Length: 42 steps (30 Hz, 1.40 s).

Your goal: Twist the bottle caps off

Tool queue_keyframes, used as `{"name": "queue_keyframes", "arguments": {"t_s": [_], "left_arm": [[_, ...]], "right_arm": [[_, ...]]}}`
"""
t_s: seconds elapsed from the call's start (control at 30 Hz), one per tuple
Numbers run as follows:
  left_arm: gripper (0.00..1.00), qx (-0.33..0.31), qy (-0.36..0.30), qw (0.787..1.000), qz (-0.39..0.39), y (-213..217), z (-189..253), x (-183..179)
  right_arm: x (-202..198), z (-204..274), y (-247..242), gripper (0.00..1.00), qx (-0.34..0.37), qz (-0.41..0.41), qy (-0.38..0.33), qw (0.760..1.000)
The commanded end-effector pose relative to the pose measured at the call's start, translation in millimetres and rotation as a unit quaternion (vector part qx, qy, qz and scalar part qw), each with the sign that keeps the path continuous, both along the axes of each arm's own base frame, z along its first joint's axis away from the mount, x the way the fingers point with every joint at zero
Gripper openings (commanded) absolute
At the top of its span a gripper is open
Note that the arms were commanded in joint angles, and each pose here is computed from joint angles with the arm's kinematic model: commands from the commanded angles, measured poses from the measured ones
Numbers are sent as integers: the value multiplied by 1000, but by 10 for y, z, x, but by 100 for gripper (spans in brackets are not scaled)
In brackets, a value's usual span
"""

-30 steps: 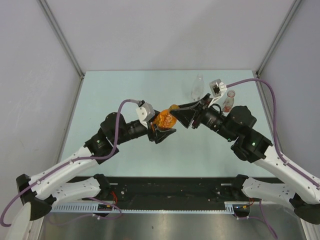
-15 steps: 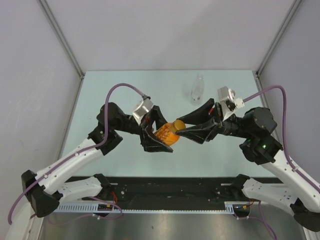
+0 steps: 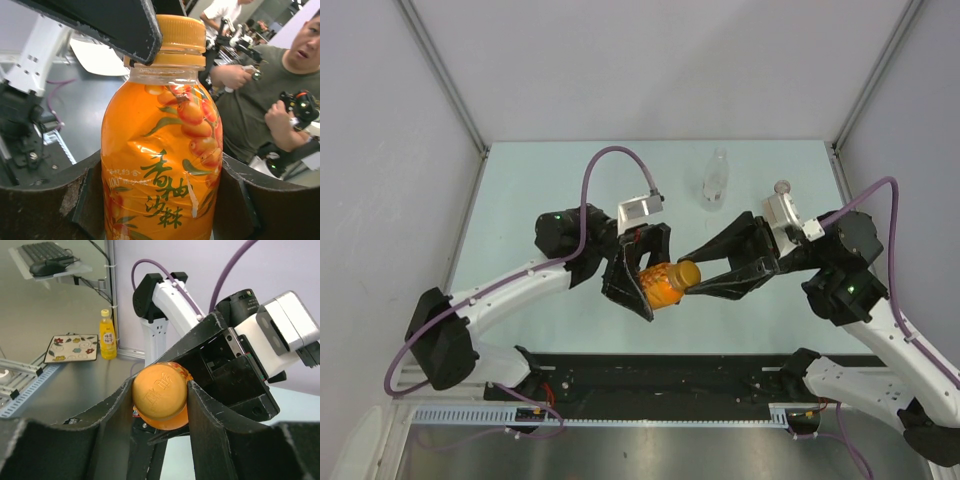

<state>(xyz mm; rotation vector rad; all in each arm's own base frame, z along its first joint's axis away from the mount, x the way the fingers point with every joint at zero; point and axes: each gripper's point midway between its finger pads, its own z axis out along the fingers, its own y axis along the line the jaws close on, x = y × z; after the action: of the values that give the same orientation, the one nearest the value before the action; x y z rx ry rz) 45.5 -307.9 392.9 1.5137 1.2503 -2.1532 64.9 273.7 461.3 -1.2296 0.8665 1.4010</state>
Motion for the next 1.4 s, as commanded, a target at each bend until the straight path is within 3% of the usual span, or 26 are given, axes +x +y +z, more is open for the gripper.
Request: {"name": "queue_keyframes", "arguments": {"t_s": [0.0, 0.6, 0.8, 0.93, 1.03, 1.37], "left_arm": [[0, -173, -71, 982, 6, 179, 519, -183], [0, -168, -81, 982, 7, 175, 508, -151], [0, -177, -82, 981, 14, 169, 527, -120], [0, -179, -82, 980, 18, 164, 528, -100], [0, -181, -83, 980, 20, 166, 532, -92], [0, -185, -82, 979, 26, 173, 529, -73]], "right_arm": [[-343, -424, -12, 0, -88, 118, 42, 988], [-326, -430, -24, 0, -99, 100, 55, 989], [-221, -456, 49, 22, -106, 62, 82, 989], [-205, -459, 60, 46, -106, 54, 85, 989], [-195, -459, 65, 58, -106, 50, 86, 989], [-190, -458, 77, 65, -107, 46, 86, 989]]}}
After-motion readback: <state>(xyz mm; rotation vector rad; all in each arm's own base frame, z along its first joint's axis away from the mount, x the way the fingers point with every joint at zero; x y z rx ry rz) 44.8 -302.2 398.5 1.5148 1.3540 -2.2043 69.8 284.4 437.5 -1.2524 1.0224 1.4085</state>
